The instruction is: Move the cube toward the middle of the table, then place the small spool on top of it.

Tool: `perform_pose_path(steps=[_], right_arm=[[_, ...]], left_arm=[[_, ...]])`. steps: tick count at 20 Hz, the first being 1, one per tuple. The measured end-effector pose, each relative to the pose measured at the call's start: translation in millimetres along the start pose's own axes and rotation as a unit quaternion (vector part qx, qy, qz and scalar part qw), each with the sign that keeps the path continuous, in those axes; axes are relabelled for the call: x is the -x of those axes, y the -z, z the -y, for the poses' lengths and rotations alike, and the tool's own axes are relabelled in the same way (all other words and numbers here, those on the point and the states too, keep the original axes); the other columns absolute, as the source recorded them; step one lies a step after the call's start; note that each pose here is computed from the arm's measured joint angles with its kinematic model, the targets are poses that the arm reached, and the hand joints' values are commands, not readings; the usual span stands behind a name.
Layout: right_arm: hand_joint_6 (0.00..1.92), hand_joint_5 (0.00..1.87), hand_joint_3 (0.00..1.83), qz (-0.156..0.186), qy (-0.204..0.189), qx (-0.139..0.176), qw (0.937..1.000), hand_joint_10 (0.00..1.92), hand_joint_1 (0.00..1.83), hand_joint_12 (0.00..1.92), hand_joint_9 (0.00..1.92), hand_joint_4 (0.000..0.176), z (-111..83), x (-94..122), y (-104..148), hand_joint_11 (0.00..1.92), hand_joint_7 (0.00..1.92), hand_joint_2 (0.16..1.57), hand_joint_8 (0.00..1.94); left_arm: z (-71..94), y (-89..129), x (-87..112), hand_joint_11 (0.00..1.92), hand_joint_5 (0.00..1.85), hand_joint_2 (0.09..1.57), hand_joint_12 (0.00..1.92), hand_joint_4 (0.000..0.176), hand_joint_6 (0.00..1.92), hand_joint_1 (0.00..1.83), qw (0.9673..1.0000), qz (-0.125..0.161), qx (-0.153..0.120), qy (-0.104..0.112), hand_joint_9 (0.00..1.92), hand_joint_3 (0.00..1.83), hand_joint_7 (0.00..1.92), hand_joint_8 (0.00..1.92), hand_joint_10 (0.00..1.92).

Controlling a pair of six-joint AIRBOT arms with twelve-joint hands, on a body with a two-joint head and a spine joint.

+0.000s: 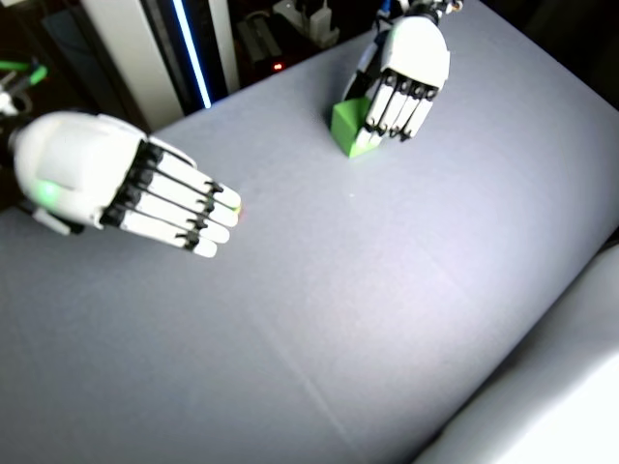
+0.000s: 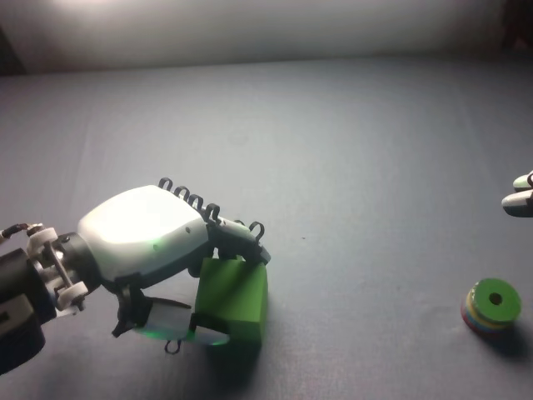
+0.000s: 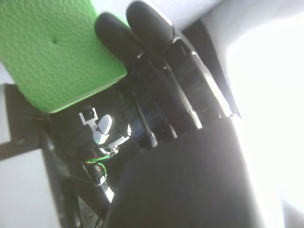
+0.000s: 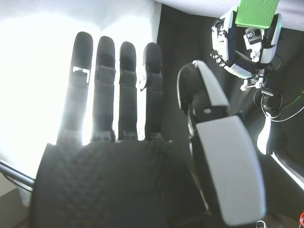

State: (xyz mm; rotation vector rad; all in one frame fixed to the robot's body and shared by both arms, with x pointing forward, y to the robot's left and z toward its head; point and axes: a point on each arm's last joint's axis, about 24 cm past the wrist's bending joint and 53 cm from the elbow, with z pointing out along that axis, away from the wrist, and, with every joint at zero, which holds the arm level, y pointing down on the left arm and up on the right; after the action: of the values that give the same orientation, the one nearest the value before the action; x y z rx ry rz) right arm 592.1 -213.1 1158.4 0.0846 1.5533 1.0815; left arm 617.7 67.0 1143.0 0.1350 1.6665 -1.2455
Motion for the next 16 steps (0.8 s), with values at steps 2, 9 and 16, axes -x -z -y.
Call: perform_pose_path(steps=[2, 9, 16], right_arm=[[0.0, 0.71, 0.0, -0.001, -0.001, -0.001, 1.0, 0.0, 0.79, 0.53, 0.64, 0.0, 0.6, -1, 0, 0.45, 0.63, 1.37, 0.0], [0.0, 0.71, 0.0, 0.0, -0.004, -0.003, 1.0, 0.0, 0.81, 0.51, 0.63, 0.0, 3.3, -3, -1, 0.44, 0.63, 1.37, 0.0], [0.0, 0.72, 0.0, 0.0, -0.003, -0.004, 1.0, 0.0, 0.82, 0.56, 0.65, 0.0, 4.0, -3, -1, 0.42, 0.66, 1.36, 0.0]], left_arm=[[2.8, -5, 15.3, 0.7, 0.93, 1.13, 1.25, 0.004, 0.99, 1.21, 0.9998, 0.016, -0.006, -0.008, 0.93, 0.0, 0.98, 1.07, 0.68], [-3.5, -43, 72.8, 0.75, 0.93, 1.09, 1.11, 0.0, 0.95, 1.37, 0.9972, 0.069, -0.001, -0.029, 0.98, 0.0, 1.09, 0.77, 1.12], [-5.7, -68, 76.7, 0.9, 0.98, 1.06, 1.0, 0.0, 0.82, 1.39, 0.9973, 0.072, 0.004, -0.019, 1.06, 0.0, 1.13, 0.66, 1.06]])
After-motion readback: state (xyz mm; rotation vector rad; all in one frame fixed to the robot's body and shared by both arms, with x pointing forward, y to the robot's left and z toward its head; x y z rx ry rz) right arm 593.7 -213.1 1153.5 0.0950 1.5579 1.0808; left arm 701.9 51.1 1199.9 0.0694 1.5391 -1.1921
